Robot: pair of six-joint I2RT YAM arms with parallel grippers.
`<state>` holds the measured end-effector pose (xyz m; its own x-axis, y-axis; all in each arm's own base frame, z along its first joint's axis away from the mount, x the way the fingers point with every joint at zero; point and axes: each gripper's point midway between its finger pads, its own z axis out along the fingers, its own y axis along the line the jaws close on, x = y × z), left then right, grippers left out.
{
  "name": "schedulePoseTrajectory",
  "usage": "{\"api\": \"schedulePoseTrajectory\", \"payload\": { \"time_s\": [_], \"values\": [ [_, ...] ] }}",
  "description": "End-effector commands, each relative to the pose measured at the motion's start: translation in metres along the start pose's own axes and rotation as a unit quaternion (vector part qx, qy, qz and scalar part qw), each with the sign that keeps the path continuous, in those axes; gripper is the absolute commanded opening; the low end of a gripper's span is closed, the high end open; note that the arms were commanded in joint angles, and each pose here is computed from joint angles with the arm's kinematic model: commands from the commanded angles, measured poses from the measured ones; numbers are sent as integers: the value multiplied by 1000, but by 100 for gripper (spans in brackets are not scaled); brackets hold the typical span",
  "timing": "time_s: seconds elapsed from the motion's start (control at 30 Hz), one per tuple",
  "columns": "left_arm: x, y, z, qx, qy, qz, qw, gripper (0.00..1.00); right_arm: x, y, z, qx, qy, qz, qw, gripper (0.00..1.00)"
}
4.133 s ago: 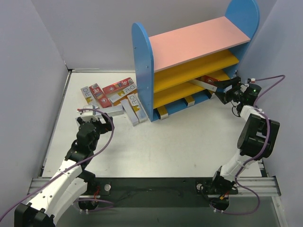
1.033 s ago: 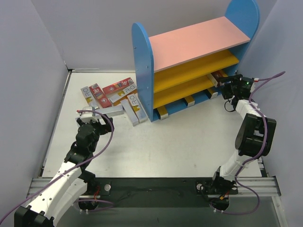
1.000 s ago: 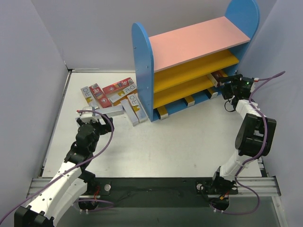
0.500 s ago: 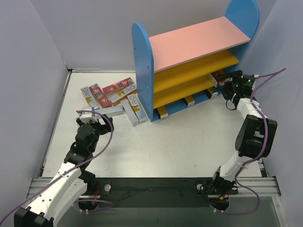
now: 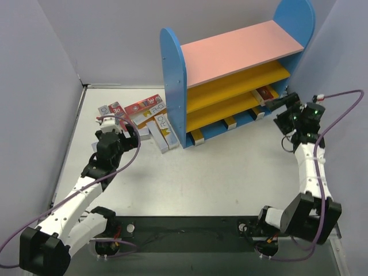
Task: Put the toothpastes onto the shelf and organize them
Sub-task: Adjust the toothpaste on the shelf, then pick up the toothpaste from the center of the board.
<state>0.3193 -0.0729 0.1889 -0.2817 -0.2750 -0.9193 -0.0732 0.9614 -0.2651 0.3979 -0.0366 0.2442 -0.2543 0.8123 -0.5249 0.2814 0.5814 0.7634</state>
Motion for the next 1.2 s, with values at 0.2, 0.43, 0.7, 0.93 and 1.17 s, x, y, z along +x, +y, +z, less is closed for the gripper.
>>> {"api": "schedulePoseTrajectory", "payload": {
  "time_s": [0.2, 0.43, 0.7, 0.93, 1.17],
  "values": [
    [-75, 14, 68, -102, 17, -4, 995, 97, 118, -42, -75, 60, 133, -171, 974, 100],
    [-99, 45, 130, -174, 46, -43, 983, 97, 158, -61, -104, 34, 168, -229, 958, 100],
    [-67, 73, 209, -230, 114, -81, 963, 97, 181, -88, -127, 39, 193, -255, 947, 100],
    [-45, 86, 264, -245, 135, -80, 957, 97, 194, -100, -139, 37, 209, -256, 943, 100],
    [-14, 111, 290, -284, 171, -74, 941, 97, 193, -100, -142, 41, 209, -257, 943, 100]
  ]
}}
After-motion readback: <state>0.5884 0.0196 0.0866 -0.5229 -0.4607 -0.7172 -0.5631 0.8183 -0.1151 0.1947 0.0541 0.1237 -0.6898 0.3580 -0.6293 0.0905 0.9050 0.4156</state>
